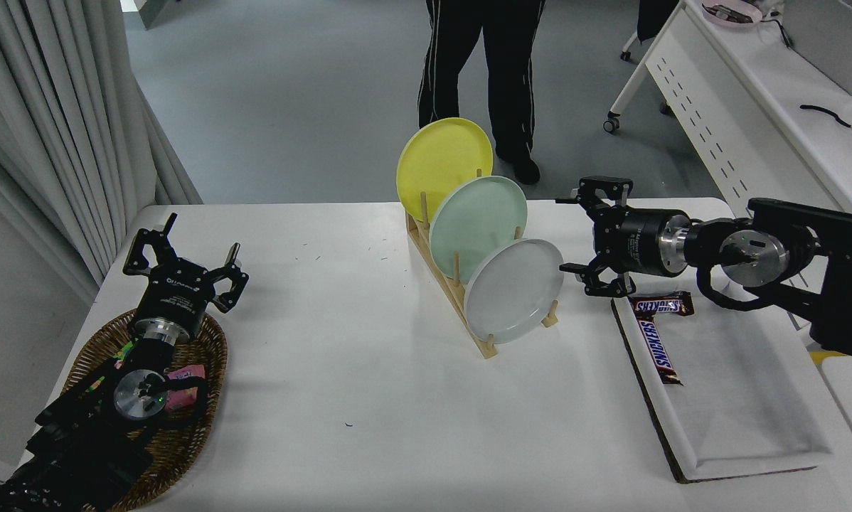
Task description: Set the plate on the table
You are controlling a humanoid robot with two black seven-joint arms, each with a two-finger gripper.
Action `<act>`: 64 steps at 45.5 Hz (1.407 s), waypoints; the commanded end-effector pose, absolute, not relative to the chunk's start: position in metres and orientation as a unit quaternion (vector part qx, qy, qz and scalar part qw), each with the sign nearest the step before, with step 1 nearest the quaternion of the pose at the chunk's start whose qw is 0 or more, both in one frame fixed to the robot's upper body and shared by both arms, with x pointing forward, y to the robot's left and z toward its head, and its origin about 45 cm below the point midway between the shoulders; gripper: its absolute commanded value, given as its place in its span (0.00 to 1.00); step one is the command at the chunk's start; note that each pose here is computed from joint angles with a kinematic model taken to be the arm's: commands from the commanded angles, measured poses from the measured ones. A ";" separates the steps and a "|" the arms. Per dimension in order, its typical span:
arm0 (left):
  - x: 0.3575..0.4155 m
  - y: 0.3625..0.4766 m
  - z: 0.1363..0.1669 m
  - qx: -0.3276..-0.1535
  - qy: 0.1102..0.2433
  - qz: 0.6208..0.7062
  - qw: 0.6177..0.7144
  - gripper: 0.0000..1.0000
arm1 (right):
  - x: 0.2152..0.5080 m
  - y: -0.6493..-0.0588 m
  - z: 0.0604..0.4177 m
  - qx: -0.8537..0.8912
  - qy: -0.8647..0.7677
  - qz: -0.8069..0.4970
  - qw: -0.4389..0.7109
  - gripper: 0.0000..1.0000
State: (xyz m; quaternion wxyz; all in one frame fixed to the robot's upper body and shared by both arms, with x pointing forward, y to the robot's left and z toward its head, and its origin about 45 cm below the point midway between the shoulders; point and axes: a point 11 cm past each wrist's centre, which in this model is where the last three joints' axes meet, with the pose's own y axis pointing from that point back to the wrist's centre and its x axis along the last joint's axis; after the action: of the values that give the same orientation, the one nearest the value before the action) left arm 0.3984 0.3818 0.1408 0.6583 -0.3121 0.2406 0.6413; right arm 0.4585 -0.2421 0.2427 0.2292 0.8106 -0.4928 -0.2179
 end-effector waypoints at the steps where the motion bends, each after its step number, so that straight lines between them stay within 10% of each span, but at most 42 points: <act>1: 0.3985 0.382 0.1407 -0.312 0.241 0.641 0.658 1.00 | 0.468 -0.228 0.234 0.806 -0.498 -0.194 0.254 1.00; 20: 0.3984 0.382 0.1408 -0.312 0.241 0.641 0.659 1.00 | 0.461 -0.199 0.213 0.812 -0.483 -0.212 0.249 0.98; 64: 0.3984 0.382 0.1408 -0.312 0.241 0.641 0.658 1.00 | 0.467 -0.198 0.213 0.797 -0.520 -0.229 0.203 0.56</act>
State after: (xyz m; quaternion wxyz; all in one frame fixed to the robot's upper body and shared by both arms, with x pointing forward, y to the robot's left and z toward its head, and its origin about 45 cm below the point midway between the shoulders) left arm 0.3985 0.3819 0.1408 0.6583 -0.3122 0.2407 0.6413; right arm 0.4692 -0.1980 0.2163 0.2016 0.7980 -0.5212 -0.2256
